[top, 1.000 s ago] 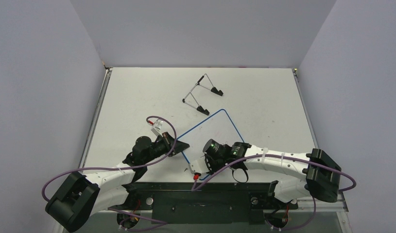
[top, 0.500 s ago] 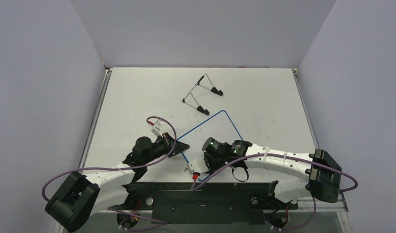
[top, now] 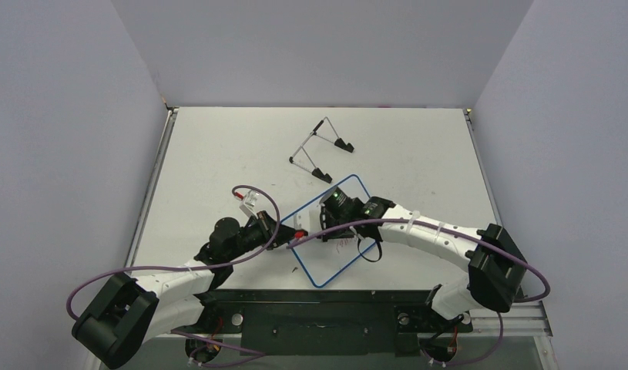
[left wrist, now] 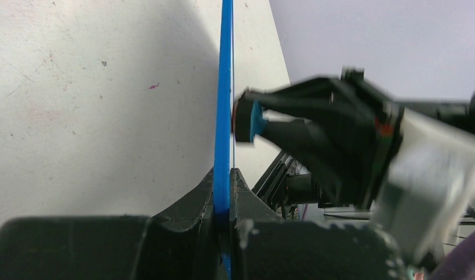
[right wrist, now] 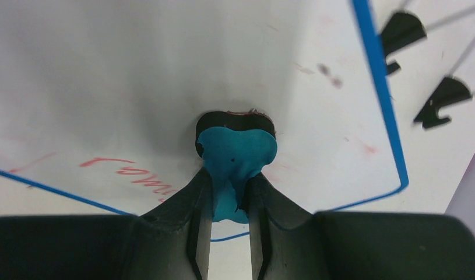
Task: Erase the whiteboard
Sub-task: Erase the whiteboard at the center of the board.
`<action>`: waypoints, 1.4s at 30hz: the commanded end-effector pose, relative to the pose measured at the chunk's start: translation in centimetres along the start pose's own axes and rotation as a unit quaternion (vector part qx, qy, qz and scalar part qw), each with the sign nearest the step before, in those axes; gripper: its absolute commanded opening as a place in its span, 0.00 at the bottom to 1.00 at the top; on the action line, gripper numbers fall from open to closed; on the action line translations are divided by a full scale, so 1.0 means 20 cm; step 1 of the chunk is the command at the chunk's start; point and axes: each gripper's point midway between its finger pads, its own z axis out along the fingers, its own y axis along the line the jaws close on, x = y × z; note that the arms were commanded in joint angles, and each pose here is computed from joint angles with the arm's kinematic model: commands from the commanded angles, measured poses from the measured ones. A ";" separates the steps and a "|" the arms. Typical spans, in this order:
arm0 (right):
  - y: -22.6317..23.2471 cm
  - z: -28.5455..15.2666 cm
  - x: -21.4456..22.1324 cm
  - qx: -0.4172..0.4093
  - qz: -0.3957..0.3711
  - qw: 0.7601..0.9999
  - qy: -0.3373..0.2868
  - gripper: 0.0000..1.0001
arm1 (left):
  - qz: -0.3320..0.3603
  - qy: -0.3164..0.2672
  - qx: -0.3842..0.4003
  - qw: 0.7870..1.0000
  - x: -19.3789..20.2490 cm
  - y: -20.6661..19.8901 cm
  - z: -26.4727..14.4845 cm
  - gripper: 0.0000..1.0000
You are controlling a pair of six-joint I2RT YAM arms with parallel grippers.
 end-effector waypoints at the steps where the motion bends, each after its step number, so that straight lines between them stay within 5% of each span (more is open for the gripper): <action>1: -0.21 0.00 0.01 0.046 0.120 0.991 -0.022 0.00 | 0.050 -0.038 0.090 0.994 -0.10 -0.22 -0.01 0.00; 6: -0.22 0.00 -0.05 0.011 0.185 0.980 -0.067 0.00 | 0.070 -0.052 0.097 0.991 -0.11 -0.22 -0.02 0.00; 17: 0.13 -0.07 -0.54 -0.087 0.122 0.977 -0.153 0.00 | 0.090 -0.074 0.108 0.987 -0.13 -0.26 0.02 0.00; 20: -0.08 -0.01 -0.44 -0.010 0.203 0.971 -0.124 0.00 | 0.098 -0.073 0.113 0.986 -0.11 -0.28 0.02 0.00; 24: -0.38 0.04 -0.15 0.064 0.344 0.932 -0.096 0.00 | 0.110 -0.074 0.118 0.984 -0.10 -0.29 0.01 0.00; 31: -0.49 0.11 0.35 0.114 0.438 0.891 -0.037 0.00 | 0.126 -0.083 0.127 0.980 -0.12 -0.32 -0.02 0.00; 36: -0.33 0.15 0.30 0.039 0.441 0.894 -0.067 0.00 | 0.117 -0.106 0.108 0.982 -0.16 -0.29 -0.03 0.00; 42: -0.12 0.03 -0.09 -0.039 0.330 0.931 -0.151 0.00 | 0.098 -0.129 0.084 0.983 -0.18 -0.23 -0.04 0.00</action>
